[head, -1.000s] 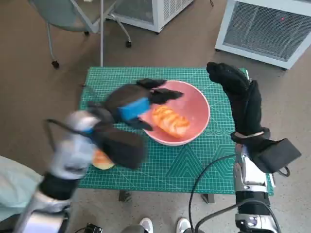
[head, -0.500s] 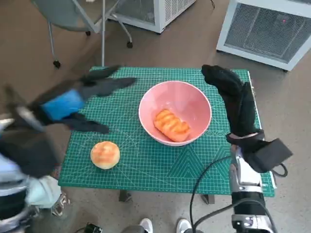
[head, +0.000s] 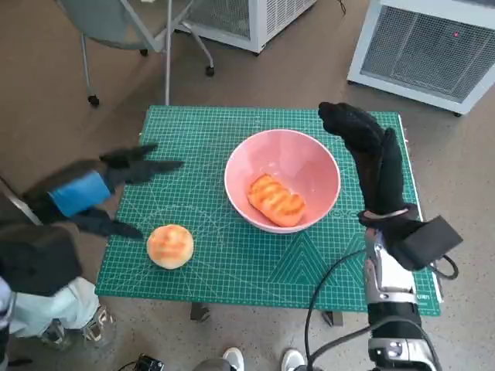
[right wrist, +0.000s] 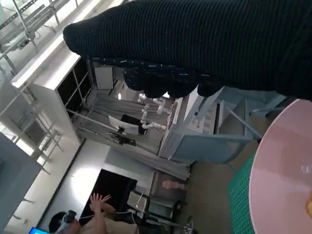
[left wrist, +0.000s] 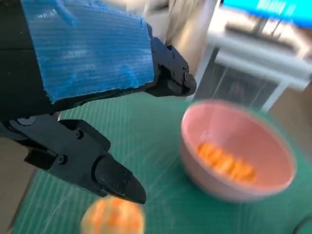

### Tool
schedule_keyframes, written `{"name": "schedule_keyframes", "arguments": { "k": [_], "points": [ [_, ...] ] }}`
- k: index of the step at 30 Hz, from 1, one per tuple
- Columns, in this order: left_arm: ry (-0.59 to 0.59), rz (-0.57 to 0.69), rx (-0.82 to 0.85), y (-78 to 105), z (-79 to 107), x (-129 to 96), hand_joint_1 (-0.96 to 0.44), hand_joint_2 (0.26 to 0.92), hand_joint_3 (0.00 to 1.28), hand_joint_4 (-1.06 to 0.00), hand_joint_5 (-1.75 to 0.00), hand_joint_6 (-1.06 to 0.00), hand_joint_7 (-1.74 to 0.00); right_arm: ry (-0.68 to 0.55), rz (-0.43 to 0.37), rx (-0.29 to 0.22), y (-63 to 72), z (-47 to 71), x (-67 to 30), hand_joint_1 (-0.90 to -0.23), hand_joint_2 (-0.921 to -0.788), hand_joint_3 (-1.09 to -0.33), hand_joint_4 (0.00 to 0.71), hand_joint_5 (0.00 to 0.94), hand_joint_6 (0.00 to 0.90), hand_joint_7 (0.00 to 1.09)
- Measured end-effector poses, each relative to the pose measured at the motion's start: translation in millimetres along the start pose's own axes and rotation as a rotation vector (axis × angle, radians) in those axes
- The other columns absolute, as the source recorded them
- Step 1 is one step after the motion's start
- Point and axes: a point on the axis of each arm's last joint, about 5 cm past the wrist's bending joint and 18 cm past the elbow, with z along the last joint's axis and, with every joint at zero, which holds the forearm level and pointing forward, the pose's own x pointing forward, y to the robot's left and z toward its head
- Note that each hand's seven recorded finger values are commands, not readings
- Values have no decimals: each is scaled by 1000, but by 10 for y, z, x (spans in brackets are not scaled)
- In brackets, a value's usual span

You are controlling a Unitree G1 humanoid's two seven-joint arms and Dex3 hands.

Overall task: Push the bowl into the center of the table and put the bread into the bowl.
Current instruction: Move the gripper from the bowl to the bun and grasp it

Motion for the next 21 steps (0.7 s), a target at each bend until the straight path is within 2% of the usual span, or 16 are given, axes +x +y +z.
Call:
{"name": "schedule_keyframes", "arguments": {
  "k": [10, 21],
  "points": [
    [56, -112, -3, -157, -28, 96, -218, 736, 1, -137, -4, -364, -4, -1, 23, 9, 1, -3, 30, -682, -921, -757, 177, 1, 1, 497],
    [167, -209, 14, -398, -79, 263, -159, 748, 4, -218, -19, -371, -5, 12, 34, 12, -1, -30, 24, -674, -921, -756, 179, 1, 1, 501]
  ]
}}
